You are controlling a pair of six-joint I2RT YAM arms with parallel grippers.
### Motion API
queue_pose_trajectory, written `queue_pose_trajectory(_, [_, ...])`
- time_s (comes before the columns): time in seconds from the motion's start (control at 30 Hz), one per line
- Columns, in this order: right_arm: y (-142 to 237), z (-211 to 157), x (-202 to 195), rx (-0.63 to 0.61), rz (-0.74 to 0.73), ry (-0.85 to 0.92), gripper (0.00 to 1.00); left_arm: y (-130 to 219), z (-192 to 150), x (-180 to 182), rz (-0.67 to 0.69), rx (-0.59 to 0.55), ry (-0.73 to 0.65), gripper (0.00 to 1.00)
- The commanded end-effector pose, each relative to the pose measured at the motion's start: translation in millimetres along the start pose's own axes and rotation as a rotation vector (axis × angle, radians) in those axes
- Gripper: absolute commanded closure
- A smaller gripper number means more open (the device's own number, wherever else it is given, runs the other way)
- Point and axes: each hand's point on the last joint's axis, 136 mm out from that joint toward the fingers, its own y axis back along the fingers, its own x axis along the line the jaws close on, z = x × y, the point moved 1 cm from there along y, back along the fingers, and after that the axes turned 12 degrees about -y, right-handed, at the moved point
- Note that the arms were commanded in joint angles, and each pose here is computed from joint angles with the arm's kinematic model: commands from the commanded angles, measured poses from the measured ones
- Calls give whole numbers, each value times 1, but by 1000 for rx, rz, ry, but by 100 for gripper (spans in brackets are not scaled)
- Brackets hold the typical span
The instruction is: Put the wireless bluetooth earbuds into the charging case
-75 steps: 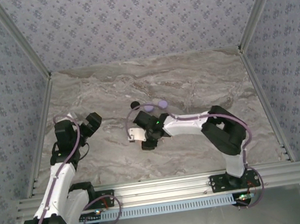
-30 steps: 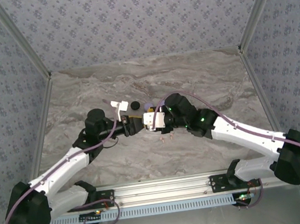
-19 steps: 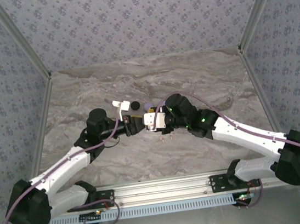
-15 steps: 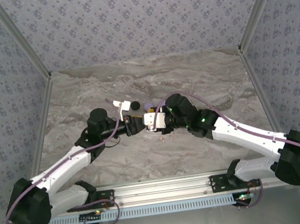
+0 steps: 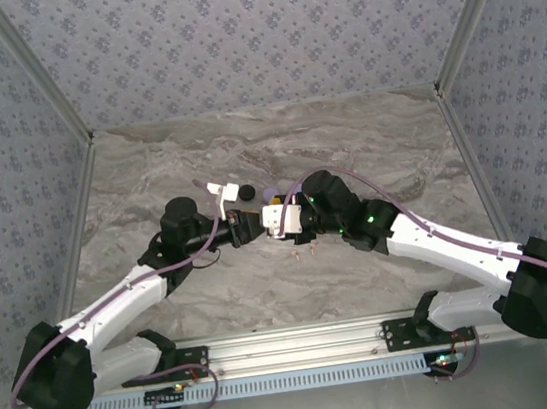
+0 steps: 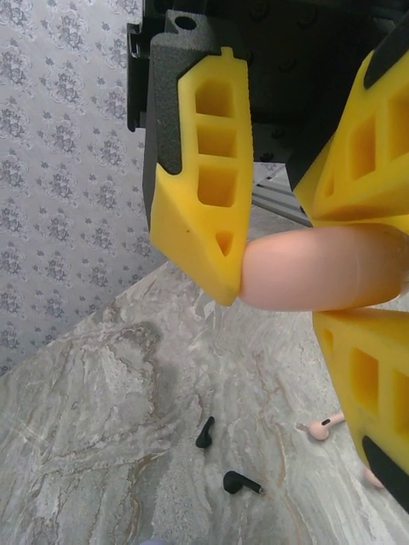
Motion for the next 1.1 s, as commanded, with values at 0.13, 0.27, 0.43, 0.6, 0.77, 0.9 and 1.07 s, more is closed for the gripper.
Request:
queue_pose_trajectory(0.13, [3,3,-6,-15,-13,-46,55,-3,17,-17,-50,-28,-50,70])
queue_pose_trajectory(0.27, [3,3,-7,-16,-18,-51,55,-4,16,-16,-49,-25,-49,69])
queue_pose_trajectory(0.43, [3,4,-9,-18,-24,-57,55,-5,15,-16,-50,-20,-50,69])
queue_pose_trajectory(0.6, [3,2,-10,-14,-26,-61,55,-6,13,-15,-48,-16,-52,70])
queue_pose_trajectory(0.77, [2,0,-10,-5,-29,-64,55,-6,12,-14,-47,-13,-50,74])
queue_pose_trajectory(0.9, [2,-1,-12,0,-31,-80,53,-5,12,-15,-46,-14,-54,77])
queue_pose_trajectory(1.07, [7,-3,-9,7,13,-119,36,-3,17,-15,-37,-45,-92,79])
